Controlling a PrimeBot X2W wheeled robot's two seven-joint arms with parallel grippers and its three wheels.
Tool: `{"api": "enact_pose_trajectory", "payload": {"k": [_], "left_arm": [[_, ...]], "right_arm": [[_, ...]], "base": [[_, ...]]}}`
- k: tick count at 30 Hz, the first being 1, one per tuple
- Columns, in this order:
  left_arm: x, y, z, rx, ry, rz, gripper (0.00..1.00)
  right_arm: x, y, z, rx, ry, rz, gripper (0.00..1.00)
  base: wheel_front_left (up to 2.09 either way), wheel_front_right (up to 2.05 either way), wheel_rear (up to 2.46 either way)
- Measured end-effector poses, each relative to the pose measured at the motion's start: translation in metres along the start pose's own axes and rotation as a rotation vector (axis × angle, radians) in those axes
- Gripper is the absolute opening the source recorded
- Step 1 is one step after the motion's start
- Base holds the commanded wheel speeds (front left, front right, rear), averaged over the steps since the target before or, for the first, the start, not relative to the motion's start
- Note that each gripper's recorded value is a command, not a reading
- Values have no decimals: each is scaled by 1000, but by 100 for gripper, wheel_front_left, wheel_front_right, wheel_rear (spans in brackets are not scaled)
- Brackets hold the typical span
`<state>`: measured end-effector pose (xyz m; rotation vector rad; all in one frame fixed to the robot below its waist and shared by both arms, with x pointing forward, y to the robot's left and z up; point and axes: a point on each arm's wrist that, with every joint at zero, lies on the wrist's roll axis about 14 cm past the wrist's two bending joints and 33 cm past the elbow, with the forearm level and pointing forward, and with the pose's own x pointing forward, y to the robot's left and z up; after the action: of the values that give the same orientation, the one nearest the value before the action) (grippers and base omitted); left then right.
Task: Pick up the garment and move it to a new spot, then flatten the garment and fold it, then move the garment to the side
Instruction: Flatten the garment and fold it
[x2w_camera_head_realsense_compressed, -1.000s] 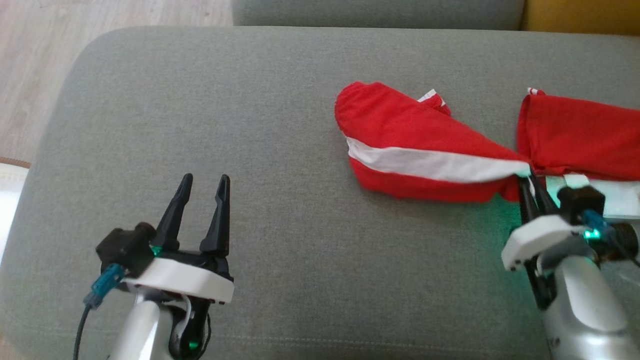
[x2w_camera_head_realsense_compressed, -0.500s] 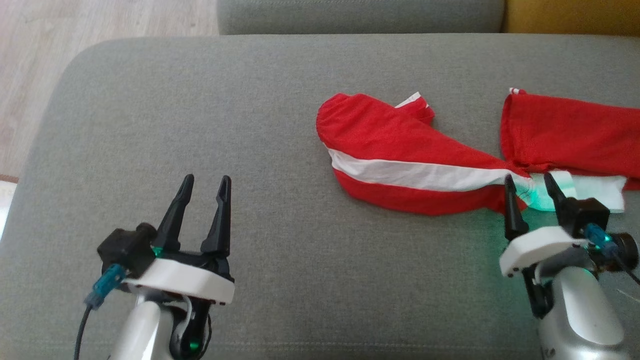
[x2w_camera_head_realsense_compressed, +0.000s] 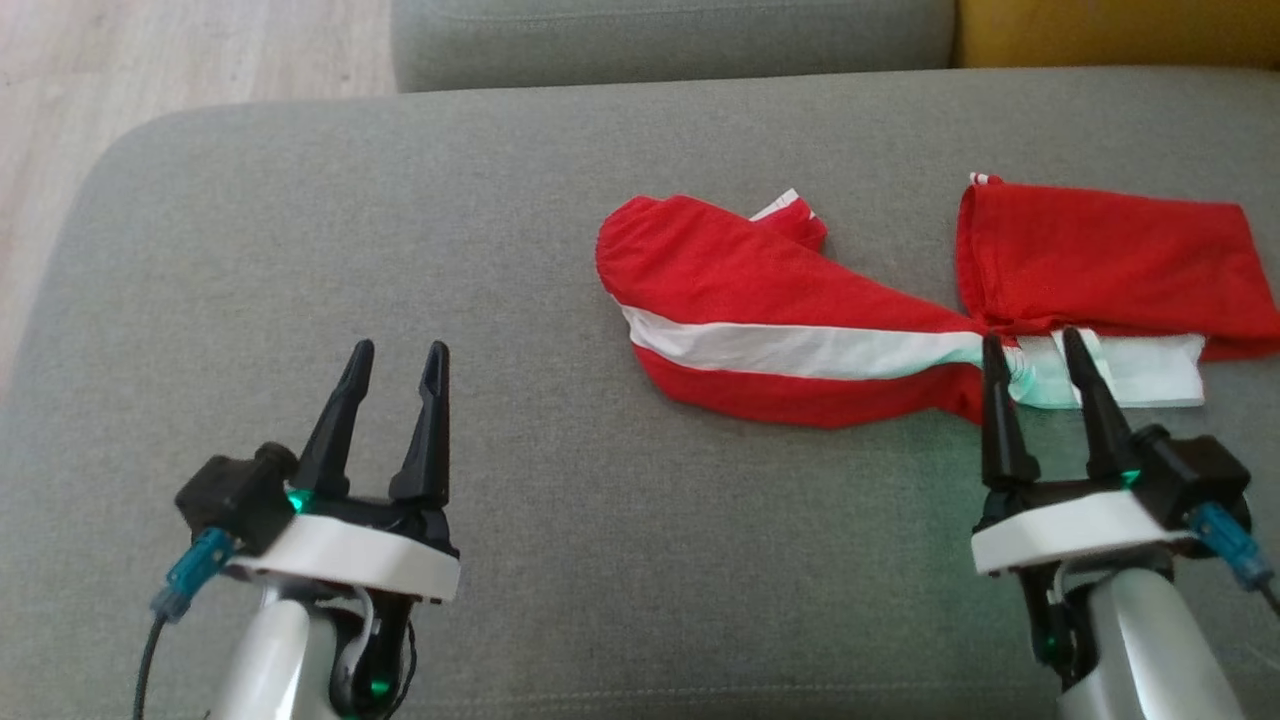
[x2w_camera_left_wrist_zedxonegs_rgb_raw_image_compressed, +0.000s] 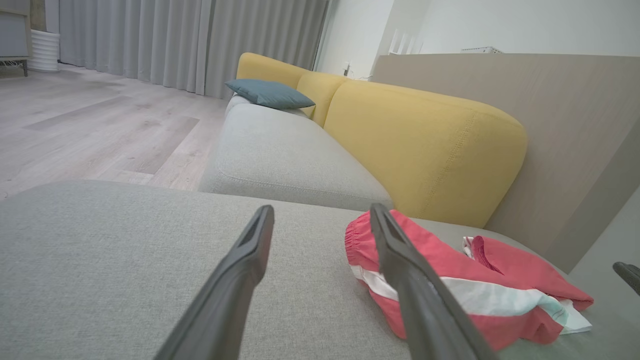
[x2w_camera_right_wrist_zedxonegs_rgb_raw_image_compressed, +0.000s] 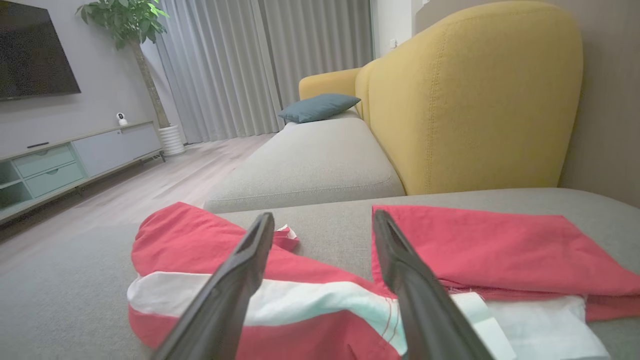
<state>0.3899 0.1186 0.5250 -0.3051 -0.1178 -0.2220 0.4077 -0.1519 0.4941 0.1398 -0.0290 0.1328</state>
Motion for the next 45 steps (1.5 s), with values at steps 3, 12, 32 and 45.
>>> {"api": "enact_pose_trajectory", "payload": {"k": [3,12,32,45], "left_arm": [[3,-1,-3,-9,7,-4,100],[16,-3,-13,-19,27,-20,100],[-24,61,-17,-20,67,200,100],[-26,65,-18,-18,72,214,100]], "right_arm": [[-3,3,-4,0,11,8,100],[11,31,-15,-11,49,100,100],[86,169,-100,-400,350,572,100],[100,151,-105,-405,331,524,0]], "base": [[0,0,0],[0,0,0],[0,0,0],[0,0,0]]}}
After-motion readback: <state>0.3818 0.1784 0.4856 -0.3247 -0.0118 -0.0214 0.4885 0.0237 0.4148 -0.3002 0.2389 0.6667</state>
